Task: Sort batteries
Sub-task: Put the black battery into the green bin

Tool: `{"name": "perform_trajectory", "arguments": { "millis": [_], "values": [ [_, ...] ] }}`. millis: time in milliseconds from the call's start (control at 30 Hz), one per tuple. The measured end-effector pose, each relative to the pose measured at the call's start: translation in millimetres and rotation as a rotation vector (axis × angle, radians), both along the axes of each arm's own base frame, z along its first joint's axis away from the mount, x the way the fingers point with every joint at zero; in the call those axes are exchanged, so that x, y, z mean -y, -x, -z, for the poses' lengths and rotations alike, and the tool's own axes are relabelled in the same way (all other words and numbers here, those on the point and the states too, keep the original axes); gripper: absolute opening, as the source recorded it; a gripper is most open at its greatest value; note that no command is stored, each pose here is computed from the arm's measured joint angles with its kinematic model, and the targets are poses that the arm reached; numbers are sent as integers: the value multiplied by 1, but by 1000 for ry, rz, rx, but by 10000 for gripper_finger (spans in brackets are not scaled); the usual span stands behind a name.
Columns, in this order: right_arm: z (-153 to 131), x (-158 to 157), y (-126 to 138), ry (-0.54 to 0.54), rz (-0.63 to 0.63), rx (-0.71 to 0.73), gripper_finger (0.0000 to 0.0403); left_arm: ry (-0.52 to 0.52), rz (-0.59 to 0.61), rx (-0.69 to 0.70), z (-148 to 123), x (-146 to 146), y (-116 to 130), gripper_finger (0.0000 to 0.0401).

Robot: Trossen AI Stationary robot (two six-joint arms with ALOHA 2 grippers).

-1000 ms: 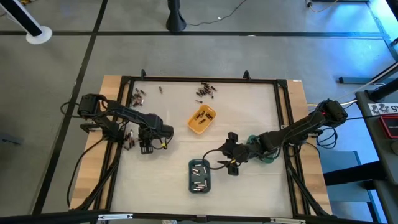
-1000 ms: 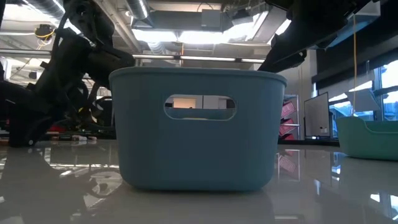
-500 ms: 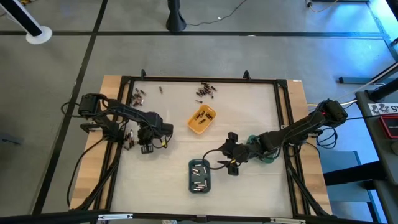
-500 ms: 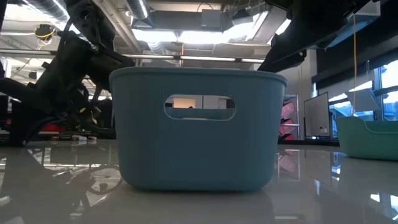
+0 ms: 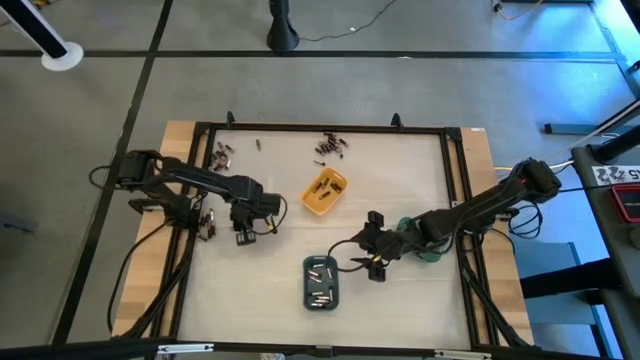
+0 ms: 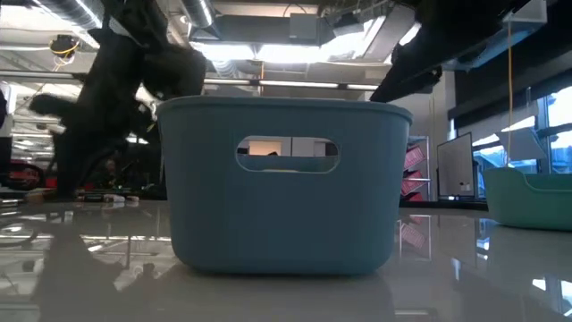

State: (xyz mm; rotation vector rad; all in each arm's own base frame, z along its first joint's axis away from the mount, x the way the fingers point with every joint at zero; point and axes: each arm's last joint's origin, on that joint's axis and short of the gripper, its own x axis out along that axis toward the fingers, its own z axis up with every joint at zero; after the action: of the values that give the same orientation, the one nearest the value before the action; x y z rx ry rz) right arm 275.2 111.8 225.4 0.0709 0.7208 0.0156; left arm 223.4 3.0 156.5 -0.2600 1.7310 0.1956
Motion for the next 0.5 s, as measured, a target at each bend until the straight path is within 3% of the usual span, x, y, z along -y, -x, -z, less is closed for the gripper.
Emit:
{"name": "perform_trajectory", "arguments": {
  "millis": [167, 300, 500],
  "values": [
    [-24, 8, 18, -5, 14, -43, 275, -6, -63, 219, -26, 0, -9, 40],
    [-42, 18, 40, -55, 97, -93, 275, 6, -121, 527, -53, 0, -21, 37],
    [-42, 30, 79, -211, 319, -353, 275, 54, -171, 1045, -89, 0, -55, 41]
  ]
}}
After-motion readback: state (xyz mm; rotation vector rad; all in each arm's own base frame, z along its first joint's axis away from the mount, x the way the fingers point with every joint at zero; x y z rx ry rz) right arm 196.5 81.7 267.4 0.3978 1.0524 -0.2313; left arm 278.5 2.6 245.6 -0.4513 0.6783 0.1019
